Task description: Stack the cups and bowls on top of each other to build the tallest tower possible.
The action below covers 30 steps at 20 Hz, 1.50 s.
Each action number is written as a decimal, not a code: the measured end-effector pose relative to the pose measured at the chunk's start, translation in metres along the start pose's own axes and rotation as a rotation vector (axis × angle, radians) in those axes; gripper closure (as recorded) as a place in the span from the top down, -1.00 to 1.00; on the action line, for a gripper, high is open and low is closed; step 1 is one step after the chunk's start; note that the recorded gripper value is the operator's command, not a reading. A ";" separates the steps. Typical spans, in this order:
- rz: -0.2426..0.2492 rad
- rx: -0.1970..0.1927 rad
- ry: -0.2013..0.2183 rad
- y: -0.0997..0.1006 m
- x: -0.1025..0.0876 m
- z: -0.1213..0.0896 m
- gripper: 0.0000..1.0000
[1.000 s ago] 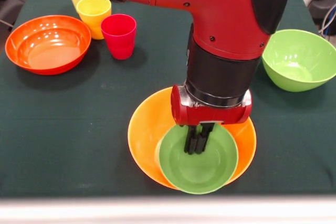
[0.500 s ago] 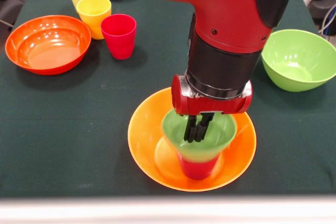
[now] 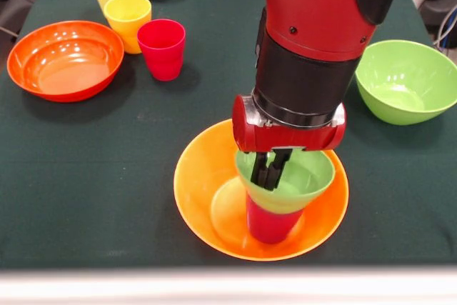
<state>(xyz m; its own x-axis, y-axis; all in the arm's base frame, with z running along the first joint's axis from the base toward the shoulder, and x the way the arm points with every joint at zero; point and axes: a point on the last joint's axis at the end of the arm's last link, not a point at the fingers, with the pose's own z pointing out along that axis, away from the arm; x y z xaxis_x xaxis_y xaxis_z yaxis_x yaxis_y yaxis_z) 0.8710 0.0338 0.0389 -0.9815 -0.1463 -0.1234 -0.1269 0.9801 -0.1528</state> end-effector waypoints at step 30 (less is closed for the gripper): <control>0.001 -0.030 0.187 -0.007 0.016 -0.091 -1.00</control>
<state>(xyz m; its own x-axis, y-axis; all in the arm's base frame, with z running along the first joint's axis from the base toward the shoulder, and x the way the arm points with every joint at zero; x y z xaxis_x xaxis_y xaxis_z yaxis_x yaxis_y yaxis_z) 0.8433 0.0368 0.1276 -0.9908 -0.1211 0.0611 -0.1279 0.9842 -0.1228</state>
